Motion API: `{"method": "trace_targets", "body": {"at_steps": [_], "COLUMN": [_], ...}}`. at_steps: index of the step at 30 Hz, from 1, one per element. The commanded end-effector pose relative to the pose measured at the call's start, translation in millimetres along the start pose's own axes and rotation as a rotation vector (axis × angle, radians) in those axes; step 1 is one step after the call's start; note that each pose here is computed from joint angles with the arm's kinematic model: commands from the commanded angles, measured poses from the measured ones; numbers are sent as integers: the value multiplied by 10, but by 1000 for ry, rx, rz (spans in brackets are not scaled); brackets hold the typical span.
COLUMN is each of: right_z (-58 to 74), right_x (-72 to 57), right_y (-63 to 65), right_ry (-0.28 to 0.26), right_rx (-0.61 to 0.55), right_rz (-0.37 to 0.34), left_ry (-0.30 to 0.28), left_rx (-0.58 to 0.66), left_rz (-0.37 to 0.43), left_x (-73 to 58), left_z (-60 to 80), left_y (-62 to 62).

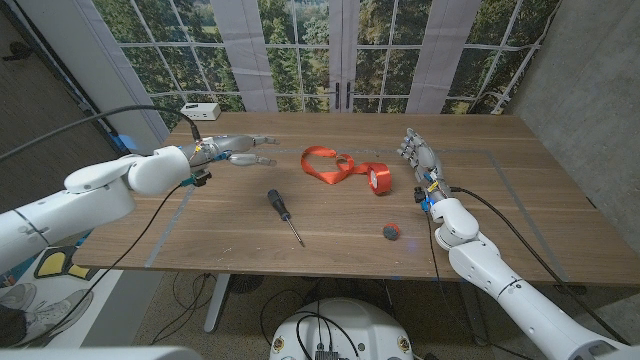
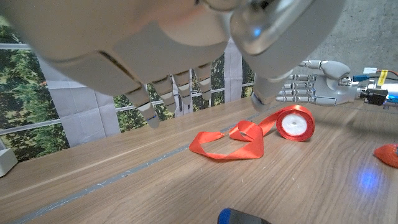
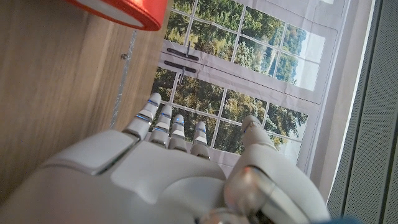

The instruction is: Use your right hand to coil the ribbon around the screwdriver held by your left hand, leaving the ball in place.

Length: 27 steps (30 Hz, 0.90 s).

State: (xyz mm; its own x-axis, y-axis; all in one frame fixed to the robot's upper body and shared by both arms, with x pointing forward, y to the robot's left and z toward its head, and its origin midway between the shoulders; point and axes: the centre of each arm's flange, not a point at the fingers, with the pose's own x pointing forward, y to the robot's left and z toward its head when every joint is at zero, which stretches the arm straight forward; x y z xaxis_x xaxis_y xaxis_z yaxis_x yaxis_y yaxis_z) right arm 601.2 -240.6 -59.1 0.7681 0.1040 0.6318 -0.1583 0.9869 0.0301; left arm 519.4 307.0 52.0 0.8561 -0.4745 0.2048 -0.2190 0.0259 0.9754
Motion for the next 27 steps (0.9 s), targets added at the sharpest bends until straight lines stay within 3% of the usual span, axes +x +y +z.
{"method": "trace_targets", "body": {"at_steps": [1, 10, 11, 15, 27], "right_z": [23, 11, 8, -8, -8], "right_x": [-75, -104, -105, -116, -134], "right_y": [-23, -31, -30, -29, -46], "right_ry": [-12, -8, -8, -2, 2], "right_rx": [-15, -10, -8, -6, -6], "right_rz": [-18, -33, -34, -36, -45], "left_ry": [50, 58, 57, 69, 76], "left_rx": [130, 272, 290, 316, 408], "left_rz": [-131, -189, -166, -207, -231], "left_x": [68, 92, 82, 105, 159], "left_z": [93, 204, 212, 249, 346], "left_y": [61, 74, 71, 62, 29]}}
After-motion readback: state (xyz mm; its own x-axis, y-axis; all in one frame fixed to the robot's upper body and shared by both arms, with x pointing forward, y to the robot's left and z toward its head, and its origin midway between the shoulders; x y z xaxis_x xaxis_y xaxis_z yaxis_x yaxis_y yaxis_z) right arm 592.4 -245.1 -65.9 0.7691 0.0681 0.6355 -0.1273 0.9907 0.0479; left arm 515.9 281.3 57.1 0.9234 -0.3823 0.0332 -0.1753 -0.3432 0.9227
